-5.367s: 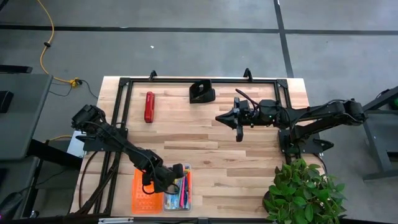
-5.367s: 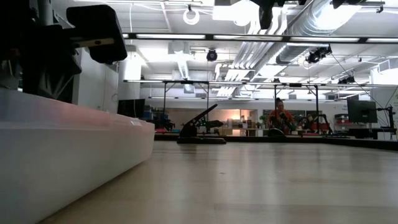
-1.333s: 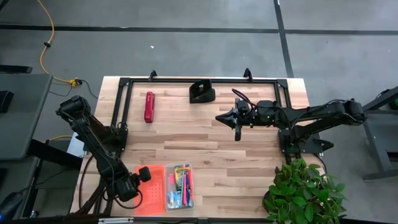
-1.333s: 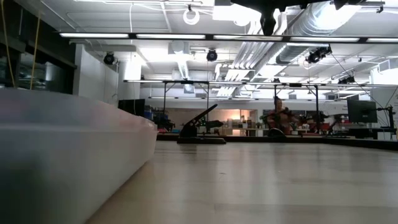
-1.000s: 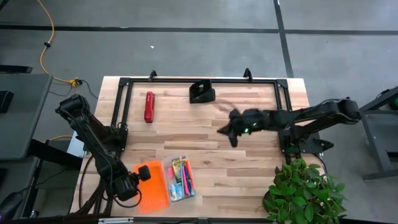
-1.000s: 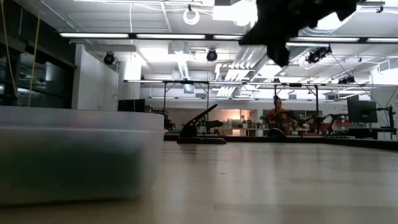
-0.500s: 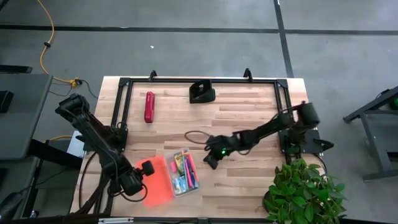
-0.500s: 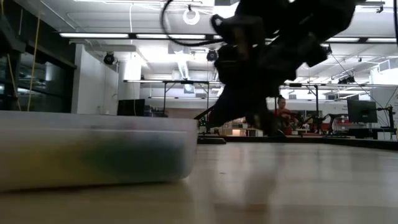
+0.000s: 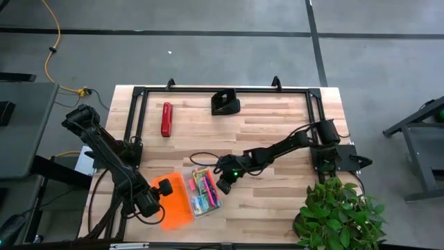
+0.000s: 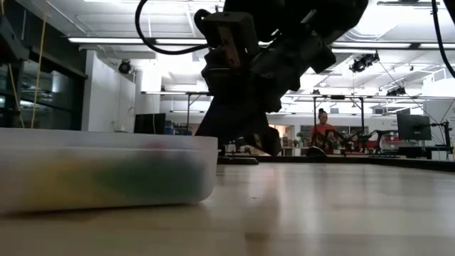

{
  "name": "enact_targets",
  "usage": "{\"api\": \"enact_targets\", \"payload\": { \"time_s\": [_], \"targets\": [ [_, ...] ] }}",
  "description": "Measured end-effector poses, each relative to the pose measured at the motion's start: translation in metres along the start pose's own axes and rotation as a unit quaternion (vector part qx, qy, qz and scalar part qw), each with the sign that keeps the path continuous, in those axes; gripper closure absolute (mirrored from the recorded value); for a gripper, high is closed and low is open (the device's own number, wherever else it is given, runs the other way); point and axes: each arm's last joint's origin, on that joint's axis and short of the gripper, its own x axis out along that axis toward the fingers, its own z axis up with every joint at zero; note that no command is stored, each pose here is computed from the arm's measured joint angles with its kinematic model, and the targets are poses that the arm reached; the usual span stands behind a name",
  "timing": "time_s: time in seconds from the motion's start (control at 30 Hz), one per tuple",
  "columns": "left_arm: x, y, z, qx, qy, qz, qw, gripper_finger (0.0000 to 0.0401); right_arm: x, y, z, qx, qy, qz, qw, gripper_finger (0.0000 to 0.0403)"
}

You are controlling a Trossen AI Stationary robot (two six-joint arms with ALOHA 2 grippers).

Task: Pack school essentials
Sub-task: Close the supply box

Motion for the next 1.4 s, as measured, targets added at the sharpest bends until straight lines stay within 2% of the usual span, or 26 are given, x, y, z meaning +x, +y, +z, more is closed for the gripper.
{"api": "enact_targets", "payload": {
  "time_s": [0.3, 0.7, 1.03, 1.4],
  "targets": [
    [-0.003, 0.000, 0.000, 0.001, 0.010, 0.003, 1.000, 0.0398, 0.000, 0.000, 0.000, -0.004, 0.004, -0.006, 1.000, 0.0403],
    [-0.040, 0.007, 0.024, 0.038, -0.016, 0.040, 0.998, 0.0398, 0.000, -0.001, 0.000, -0.014, 0.004, -0.007, 1.000, 0.0403],
    [-0.065, 0.022, 0.038, 0.079, -0.030, 0.140, 0.987, 0.0398, 0.000, 0.000, 0.001, -0.020, 0.000, -0.004, 1.000, 0.0403],
    [-0.071, 0.049, 0.039, 0.034, -0.037, 0.231, 0.972, 0.0398, 0.000, 0.000, 0.002, -0.030, -0.007, -0.002, 1.000, 0.0403]
  ]
}}
